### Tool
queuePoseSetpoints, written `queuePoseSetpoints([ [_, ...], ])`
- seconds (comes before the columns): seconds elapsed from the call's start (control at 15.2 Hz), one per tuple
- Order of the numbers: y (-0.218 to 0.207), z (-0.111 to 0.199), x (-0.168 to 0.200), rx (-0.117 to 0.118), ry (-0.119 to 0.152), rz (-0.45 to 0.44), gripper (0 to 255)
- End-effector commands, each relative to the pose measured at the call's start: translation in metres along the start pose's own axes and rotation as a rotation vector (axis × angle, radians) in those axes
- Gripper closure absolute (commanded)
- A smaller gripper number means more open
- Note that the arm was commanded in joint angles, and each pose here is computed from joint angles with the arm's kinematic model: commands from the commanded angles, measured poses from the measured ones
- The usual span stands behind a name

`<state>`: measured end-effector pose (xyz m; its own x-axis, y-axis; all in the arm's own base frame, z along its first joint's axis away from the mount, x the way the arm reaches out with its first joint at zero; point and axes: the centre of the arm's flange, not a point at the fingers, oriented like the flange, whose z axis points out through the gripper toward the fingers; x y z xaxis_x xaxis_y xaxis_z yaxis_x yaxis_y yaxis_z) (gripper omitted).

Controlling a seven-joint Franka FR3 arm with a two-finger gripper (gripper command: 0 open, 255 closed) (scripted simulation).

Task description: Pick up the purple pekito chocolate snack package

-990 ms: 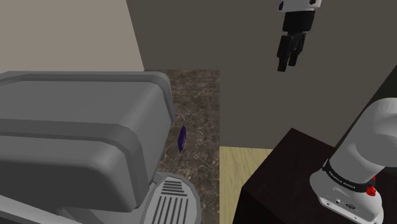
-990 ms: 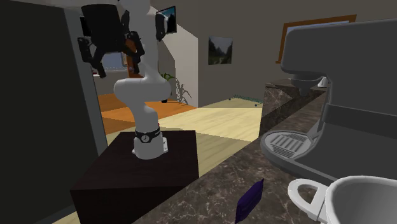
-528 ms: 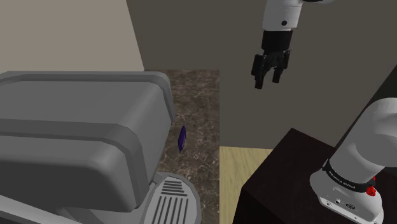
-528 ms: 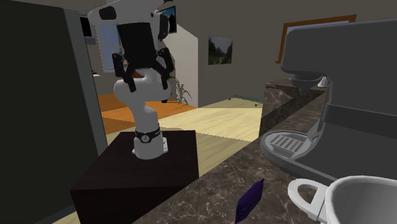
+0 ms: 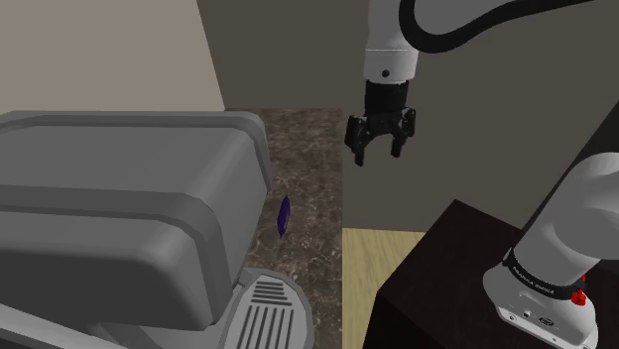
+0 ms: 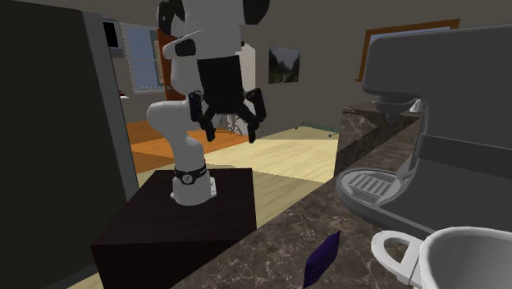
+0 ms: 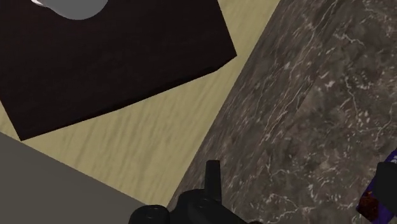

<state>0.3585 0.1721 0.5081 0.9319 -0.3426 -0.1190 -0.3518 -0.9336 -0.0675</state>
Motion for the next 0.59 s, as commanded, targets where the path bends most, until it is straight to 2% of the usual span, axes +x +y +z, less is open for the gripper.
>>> queuePoseSetpoints([
  [0.0,-0.024,0.015,0.004,0.001,0.003,0.056,0],
  [0.53,-0.110,0.068,0.036,0.000,0.013,0.266,0],
])
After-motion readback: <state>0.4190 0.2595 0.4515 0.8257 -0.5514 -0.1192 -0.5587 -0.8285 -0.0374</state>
